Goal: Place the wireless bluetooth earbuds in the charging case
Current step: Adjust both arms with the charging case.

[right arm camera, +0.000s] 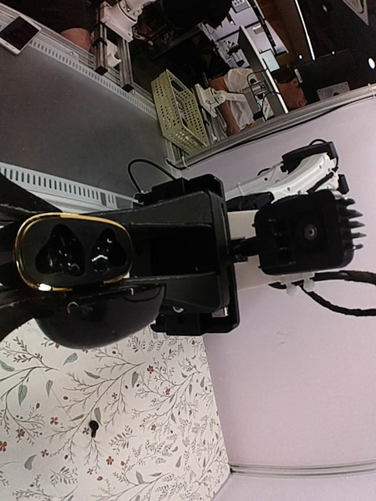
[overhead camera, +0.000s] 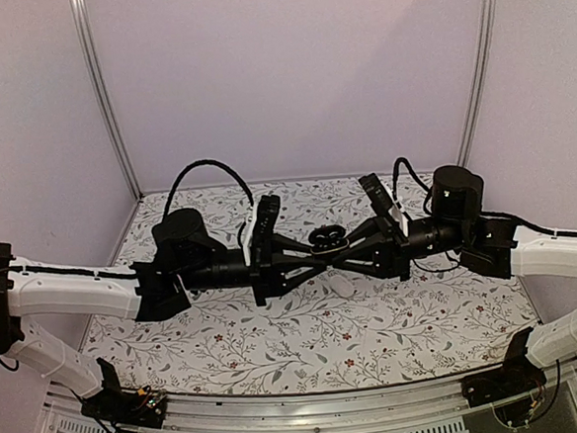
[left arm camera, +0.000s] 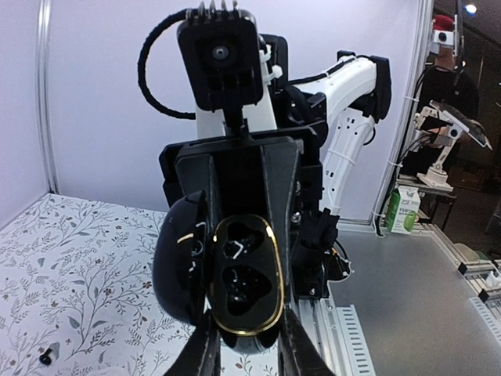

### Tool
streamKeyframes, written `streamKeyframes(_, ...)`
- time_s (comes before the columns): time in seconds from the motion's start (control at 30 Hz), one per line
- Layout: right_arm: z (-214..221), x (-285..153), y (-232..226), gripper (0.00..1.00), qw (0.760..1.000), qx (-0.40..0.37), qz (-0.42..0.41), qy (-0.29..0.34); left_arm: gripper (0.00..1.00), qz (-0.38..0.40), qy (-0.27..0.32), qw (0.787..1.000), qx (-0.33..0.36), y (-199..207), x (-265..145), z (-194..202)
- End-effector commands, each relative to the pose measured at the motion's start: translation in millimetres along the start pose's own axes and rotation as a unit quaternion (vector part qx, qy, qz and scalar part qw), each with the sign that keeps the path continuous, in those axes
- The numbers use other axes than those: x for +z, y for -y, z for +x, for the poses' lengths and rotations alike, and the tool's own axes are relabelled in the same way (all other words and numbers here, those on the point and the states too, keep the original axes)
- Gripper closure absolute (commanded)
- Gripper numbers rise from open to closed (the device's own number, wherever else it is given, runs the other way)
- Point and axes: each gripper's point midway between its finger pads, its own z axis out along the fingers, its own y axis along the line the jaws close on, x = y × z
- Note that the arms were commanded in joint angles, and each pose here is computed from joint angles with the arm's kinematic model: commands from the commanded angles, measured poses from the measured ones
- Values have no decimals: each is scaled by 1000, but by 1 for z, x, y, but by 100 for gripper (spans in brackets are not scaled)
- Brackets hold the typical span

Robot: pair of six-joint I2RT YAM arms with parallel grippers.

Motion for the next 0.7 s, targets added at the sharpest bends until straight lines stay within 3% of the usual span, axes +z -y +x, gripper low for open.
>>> streamKeyframes(0.0, -15, -4, 0, 81, 1000, -12, 10, 15, 71, -6, 1, 1000, 0, -7, 2, -6)
streamKeyframes(0.13, -15, -9, 4, 83, 1000, -8, 19, 20, 56, -13, -1, 1000, -1, -8, -1, -5)
streamKeyframes(0.33, -17, -21, 14, 85, 998, -7, 47, 30, 41, -44, -10, 999, -7, -14, -18, 2)
streamKeyframes(0.47, -14, -32, 25, 85, 996, -4, 83, 36, 34, -108, -24, 993, -34, -33, -39, 9)
streamKeyframes(0.53, -11, -38, 30, 85, 994, -2, 102, 38, 33, -175, -42, 982, -64, -58, -54, 18)
streamKeyframes(0.67, -3, -45, 35, 85, 991, 3, 127, 33, 35, -297, -117, 937, -141, -108, -90, 53)
